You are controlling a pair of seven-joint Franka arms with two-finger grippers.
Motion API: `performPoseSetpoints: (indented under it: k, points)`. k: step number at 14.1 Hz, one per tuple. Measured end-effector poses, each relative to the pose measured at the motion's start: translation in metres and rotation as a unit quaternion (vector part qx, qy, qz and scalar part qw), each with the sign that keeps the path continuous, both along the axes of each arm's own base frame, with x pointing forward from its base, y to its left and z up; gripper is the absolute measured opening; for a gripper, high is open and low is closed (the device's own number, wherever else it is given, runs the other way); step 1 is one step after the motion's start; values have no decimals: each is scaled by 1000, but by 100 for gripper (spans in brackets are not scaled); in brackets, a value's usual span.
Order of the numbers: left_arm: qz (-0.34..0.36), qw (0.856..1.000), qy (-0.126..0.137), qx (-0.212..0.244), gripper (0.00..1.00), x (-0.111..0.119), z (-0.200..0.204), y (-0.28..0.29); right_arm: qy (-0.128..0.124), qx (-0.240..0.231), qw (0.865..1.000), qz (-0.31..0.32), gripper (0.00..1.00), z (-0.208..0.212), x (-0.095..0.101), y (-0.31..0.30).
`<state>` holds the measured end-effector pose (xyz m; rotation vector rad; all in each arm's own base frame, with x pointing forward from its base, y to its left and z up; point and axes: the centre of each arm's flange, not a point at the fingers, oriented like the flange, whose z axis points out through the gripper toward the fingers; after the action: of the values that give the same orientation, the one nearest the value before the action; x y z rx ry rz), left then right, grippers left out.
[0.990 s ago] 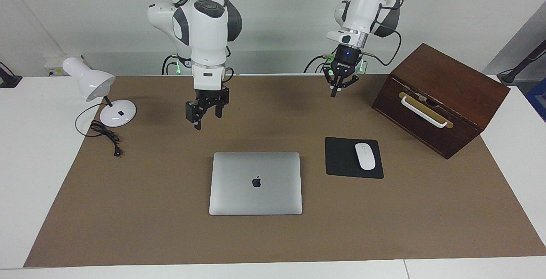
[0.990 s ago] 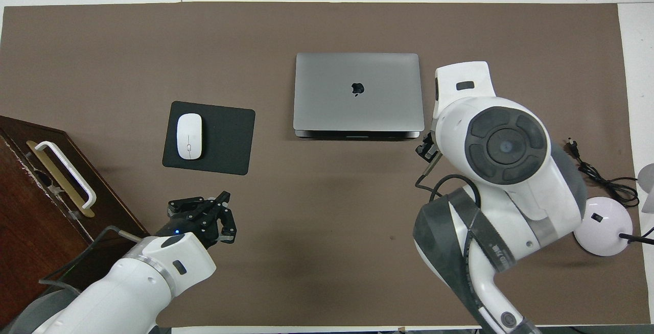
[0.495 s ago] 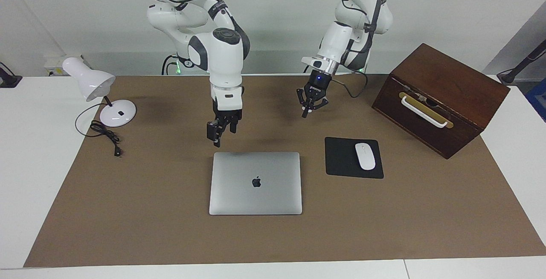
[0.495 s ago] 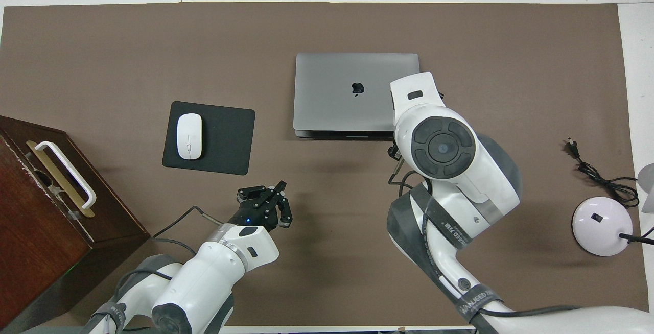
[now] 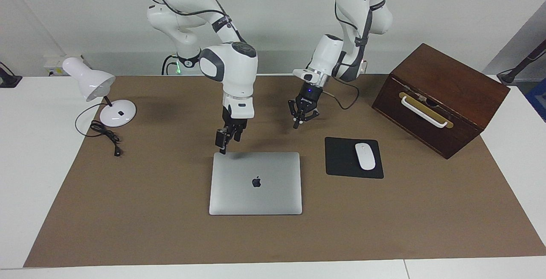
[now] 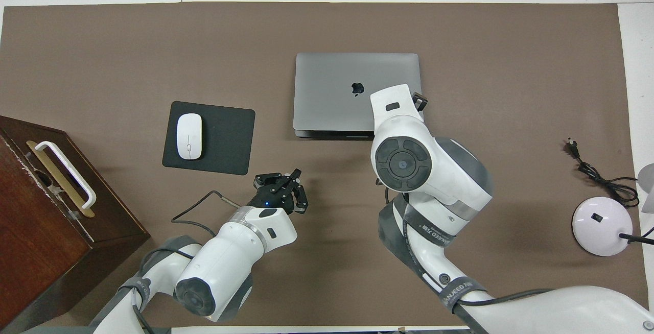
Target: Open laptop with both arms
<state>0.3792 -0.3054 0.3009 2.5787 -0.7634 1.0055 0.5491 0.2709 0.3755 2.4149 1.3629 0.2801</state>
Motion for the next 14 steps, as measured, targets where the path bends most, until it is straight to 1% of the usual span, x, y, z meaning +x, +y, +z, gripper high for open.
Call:
performPoseSetpoints:
  k: [1, 3, 8, 9, 11, 14]
  points:
    - [0, 1000, 2, 0, 1, 5, -4, -4, 0, 0, 1000, 0, 88, -1, 0, 0]
    - [1, 1000, 3, 0, 1, 15, -10, -11, 0, 0, 1000, 0, 90, 0, 0, 0]
    - [5, 1000, 4, 0, 1, 33, -22, -22, 0, 0, 1000, 0, 90, 0, 0, 0]
    - [6, 1000, 3, -1, 1, 36, -23, -23, 0, 0, 1000, 0, 88, 0, 0, 0]
    - [10, 1000, 1, -2, 1, 44, -24, -22, 0, 0, 1000, 0, 90, 0, 0, 0]
    - [15, 1000, -1, -3, 1, 53, -25, -20, 0, 0, 1000, 0, 90, 0, 0, 0]
